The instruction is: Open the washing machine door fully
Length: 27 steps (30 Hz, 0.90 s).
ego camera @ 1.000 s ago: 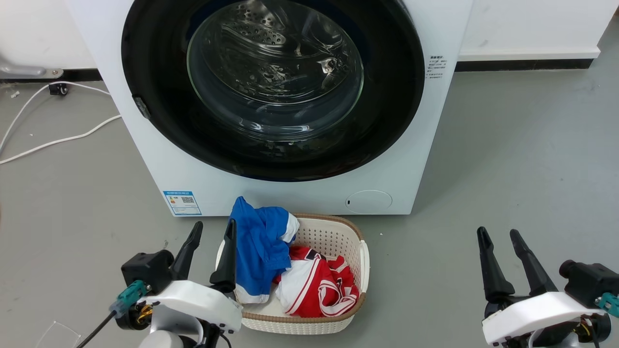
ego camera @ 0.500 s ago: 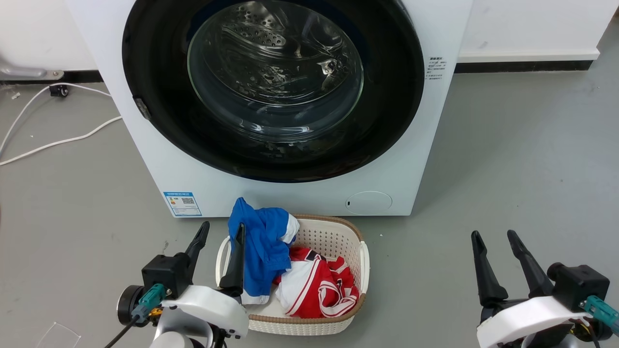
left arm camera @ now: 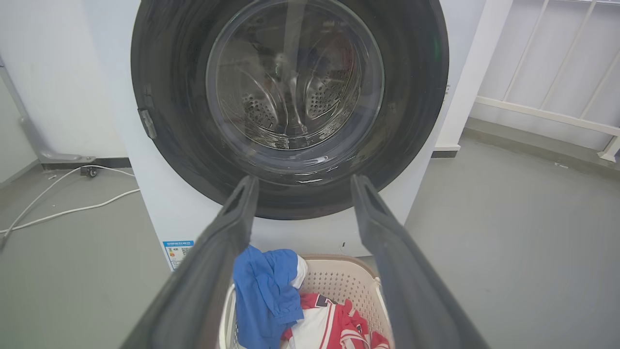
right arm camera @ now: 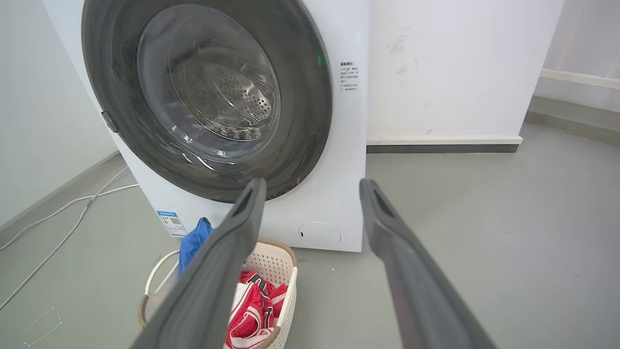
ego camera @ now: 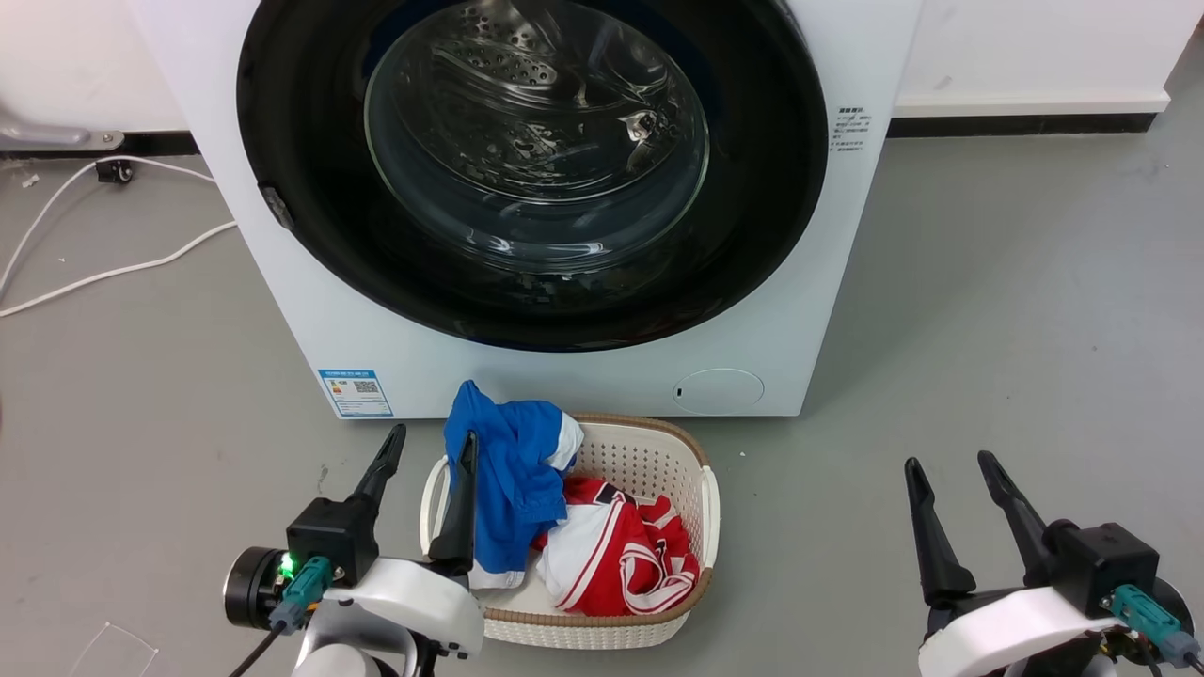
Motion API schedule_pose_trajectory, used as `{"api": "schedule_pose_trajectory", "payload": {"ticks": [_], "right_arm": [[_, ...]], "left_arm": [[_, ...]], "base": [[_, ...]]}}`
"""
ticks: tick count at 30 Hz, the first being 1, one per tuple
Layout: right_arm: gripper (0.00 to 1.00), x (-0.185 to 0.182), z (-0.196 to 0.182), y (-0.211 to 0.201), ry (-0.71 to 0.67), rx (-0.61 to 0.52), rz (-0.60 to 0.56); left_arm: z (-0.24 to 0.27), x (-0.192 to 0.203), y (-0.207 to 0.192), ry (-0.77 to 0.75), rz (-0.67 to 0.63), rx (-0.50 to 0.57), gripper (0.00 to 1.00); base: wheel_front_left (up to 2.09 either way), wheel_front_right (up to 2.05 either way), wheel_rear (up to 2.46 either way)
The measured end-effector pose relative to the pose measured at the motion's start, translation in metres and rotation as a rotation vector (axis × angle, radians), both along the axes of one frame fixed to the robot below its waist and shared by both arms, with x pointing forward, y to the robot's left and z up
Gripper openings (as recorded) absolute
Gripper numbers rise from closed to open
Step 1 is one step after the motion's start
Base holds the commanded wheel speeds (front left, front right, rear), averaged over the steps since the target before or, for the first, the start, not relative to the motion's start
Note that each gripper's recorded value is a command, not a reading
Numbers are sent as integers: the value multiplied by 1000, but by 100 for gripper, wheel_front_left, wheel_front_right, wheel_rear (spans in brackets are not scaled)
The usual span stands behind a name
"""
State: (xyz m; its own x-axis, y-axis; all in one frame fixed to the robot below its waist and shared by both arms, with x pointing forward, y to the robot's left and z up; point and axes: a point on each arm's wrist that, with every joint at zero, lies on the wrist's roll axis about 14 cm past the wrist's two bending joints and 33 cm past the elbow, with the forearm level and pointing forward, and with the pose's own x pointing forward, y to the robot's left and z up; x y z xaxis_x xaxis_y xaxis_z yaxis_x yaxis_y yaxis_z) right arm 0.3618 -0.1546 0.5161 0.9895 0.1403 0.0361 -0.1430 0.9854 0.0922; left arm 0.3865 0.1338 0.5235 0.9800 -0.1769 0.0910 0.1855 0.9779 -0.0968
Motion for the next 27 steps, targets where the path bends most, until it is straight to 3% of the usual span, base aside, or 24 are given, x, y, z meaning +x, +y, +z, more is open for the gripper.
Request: {"api": "schedule_pose_trajectory", "payload": {"ticks": [27], "right_arm": [[100,-1,1,1,-37,-84,5]], "left_arm": [[-9,1,-4,-18,-10,78,100]], "base": [[0,0,0]]}}
